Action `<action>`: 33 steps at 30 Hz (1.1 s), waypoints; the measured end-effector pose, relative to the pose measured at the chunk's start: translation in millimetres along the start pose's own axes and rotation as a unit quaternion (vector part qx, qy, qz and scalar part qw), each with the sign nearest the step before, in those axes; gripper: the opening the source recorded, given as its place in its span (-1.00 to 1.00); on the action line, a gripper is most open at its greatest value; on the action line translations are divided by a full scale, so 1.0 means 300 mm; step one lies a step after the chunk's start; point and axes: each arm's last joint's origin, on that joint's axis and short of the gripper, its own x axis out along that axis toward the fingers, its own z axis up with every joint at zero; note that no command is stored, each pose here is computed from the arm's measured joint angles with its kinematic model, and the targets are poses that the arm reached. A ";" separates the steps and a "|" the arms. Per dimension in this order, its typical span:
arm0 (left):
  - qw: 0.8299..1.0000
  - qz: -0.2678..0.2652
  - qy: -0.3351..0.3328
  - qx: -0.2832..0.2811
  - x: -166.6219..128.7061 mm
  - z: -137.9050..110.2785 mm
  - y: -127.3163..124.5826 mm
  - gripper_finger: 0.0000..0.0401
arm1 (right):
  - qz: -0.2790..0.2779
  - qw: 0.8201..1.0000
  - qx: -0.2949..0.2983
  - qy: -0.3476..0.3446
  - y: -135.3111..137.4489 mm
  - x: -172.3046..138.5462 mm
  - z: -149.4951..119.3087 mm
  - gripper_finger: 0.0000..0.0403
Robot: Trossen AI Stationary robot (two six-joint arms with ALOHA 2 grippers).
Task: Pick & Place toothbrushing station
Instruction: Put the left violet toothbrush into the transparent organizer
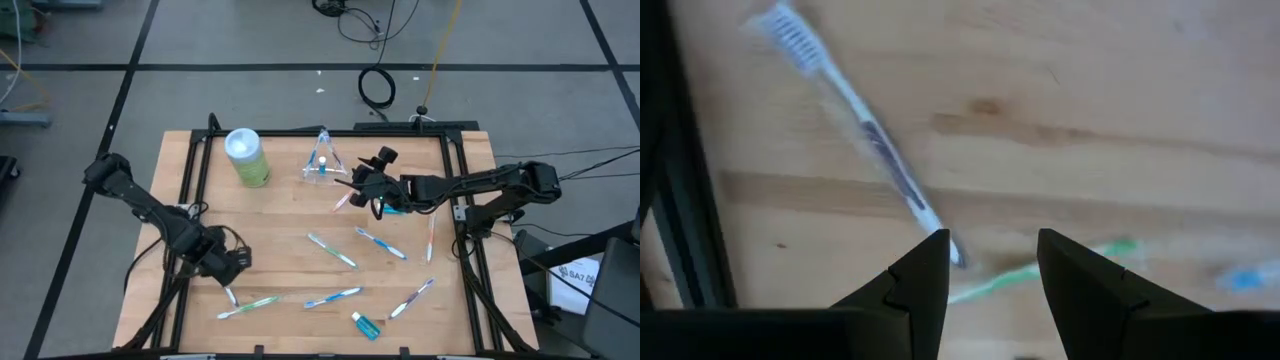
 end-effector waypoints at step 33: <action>0.999 0.016 0.042 0.007 0.231 0.078 0.079 -0.22 | -0.008 1.000 0.011 -0.023 0.001 0.013 -0.008 -0.27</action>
